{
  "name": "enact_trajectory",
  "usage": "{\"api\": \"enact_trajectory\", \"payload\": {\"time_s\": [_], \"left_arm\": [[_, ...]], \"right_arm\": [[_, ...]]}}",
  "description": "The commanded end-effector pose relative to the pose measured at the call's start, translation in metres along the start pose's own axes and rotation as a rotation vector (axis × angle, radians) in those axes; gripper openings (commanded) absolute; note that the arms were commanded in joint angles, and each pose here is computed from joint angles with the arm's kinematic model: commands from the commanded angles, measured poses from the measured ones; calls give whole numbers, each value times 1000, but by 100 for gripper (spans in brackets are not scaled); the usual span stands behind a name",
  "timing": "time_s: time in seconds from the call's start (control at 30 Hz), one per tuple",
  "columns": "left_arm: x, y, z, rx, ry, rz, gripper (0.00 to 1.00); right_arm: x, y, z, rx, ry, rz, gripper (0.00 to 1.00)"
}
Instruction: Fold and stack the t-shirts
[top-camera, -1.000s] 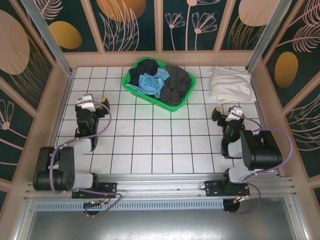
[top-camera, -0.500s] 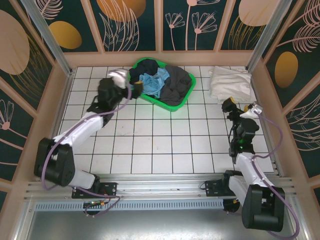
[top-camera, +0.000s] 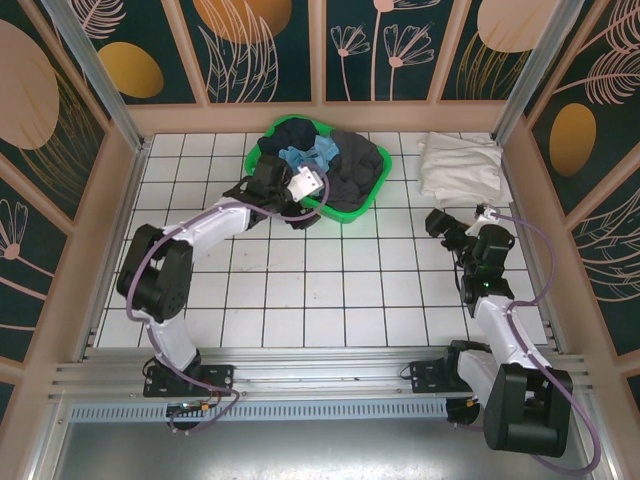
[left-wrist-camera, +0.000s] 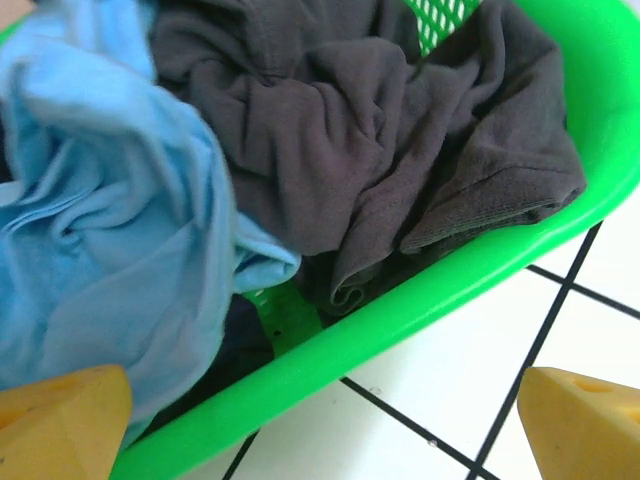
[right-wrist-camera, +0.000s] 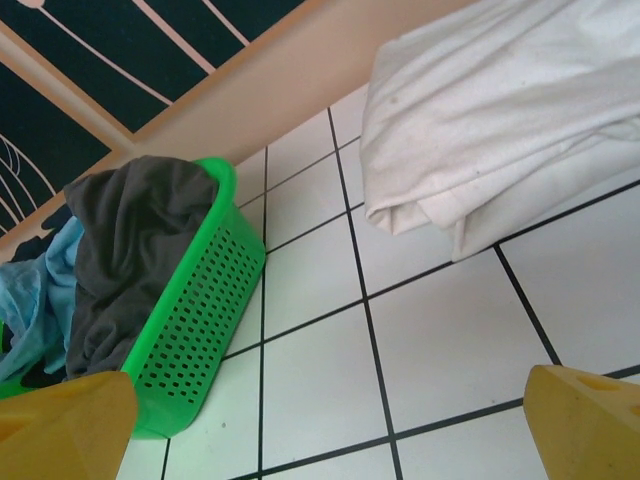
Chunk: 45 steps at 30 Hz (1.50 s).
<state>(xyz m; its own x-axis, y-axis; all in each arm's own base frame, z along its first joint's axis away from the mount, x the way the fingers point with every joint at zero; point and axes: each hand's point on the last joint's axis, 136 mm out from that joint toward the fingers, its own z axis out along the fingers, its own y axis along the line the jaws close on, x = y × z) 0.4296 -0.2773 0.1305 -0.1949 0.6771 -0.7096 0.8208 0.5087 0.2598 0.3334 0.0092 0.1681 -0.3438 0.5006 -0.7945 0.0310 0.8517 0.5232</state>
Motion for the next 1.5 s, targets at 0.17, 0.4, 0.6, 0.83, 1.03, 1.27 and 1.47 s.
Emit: {"api": "enact_trajectory", "payload": {"time_s": [0.17,0.4,0.6,0.83,1.03,1.27,1.47], "left_arm": [[26,-10,38,13,178,149,81],[14,-6,35,3,158,133,52],[26,-8,28,-3,196,113,47],[22,-11,46,39,232,132,61],[29,-4,64,11,290,144,53],[13,7,35,-68,256,41,27],[27,27,-9,-277,252,-152,12]], "right_arm": [[-1,-3,2,-13,12,3,99],[4,-5,5,-21,34,17,99],[4,-5,4,-26,36,20,99],[6,-4,4,-39,40,23,99],[6,-5,4,-40,42,23,99],[6,-5,3,-44,43,28,99],[6,-5,3,-42,40,31,99]]}}
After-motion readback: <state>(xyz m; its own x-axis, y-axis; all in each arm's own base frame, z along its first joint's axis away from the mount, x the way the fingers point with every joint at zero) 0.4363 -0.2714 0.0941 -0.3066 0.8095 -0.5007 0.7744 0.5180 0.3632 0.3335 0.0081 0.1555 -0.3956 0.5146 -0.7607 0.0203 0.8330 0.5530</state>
